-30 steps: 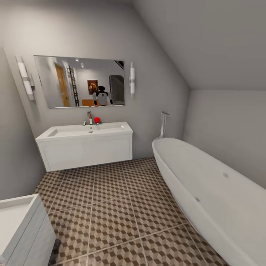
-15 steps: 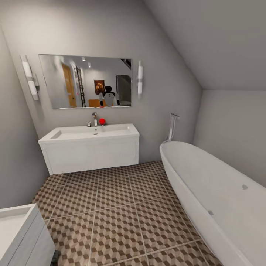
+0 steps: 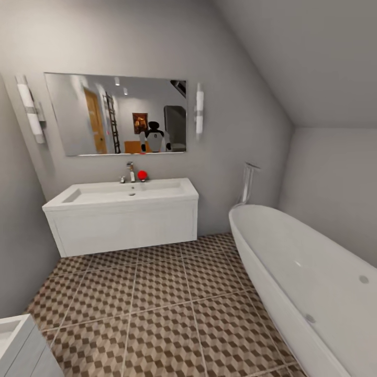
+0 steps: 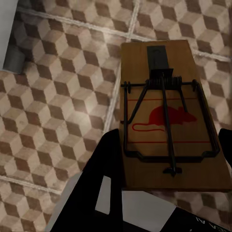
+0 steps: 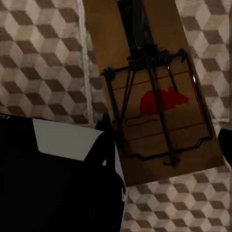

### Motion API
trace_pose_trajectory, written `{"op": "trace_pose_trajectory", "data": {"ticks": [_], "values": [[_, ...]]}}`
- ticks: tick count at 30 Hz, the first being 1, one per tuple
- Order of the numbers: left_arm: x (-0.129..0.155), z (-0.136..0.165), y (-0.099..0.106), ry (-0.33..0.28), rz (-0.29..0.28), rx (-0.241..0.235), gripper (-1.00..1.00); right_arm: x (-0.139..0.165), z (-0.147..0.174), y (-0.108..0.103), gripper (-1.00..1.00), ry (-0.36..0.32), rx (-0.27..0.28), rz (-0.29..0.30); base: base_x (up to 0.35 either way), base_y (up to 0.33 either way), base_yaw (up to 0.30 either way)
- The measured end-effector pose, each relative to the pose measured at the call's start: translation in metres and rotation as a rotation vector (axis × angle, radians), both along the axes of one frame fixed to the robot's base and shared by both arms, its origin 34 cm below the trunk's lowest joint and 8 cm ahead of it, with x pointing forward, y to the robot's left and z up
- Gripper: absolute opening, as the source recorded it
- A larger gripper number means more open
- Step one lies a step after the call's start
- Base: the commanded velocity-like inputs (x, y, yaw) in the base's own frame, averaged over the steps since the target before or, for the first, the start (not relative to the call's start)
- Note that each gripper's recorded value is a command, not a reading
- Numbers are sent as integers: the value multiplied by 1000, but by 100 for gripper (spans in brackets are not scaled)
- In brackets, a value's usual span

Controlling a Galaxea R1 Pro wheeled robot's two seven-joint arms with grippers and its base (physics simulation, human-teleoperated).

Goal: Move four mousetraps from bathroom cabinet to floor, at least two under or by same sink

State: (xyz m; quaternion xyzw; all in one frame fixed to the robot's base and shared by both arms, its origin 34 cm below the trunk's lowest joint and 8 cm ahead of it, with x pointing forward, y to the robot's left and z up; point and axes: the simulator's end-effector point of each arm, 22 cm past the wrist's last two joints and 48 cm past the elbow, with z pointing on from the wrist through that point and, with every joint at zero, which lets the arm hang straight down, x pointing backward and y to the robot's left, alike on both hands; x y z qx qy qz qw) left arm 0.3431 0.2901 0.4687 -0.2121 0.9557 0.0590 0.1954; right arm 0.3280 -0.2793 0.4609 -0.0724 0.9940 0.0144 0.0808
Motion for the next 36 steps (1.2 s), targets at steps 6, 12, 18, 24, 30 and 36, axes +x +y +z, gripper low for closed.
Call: {"op": "trace_pose_trajectory", "data": {"ticks": [6,12,18,24,30,36], "values": [[0,0,0,0,1,0,-100,1,0,-1,-100,-6,-1,0,323,0,221],[0,0,0,0,2,0,-100,1,0,-2,-100,-5,-2,0,323,0,95],[0,0,1,0,2,1,-100,1,0,-1,-100,-3,-1,0,323,0,14],[0,0,1,0,1,1,-100,1,0,-2,-100,-6,-2,-1,323,0,105],[0,0,0,0,0,0,-100,2,0,-3,-100,-7,-3,-1,323,0,62],[0,0,0,0,0,0,-100,1,0,-2,-100,-7,-2,0,323,0,9]]}}
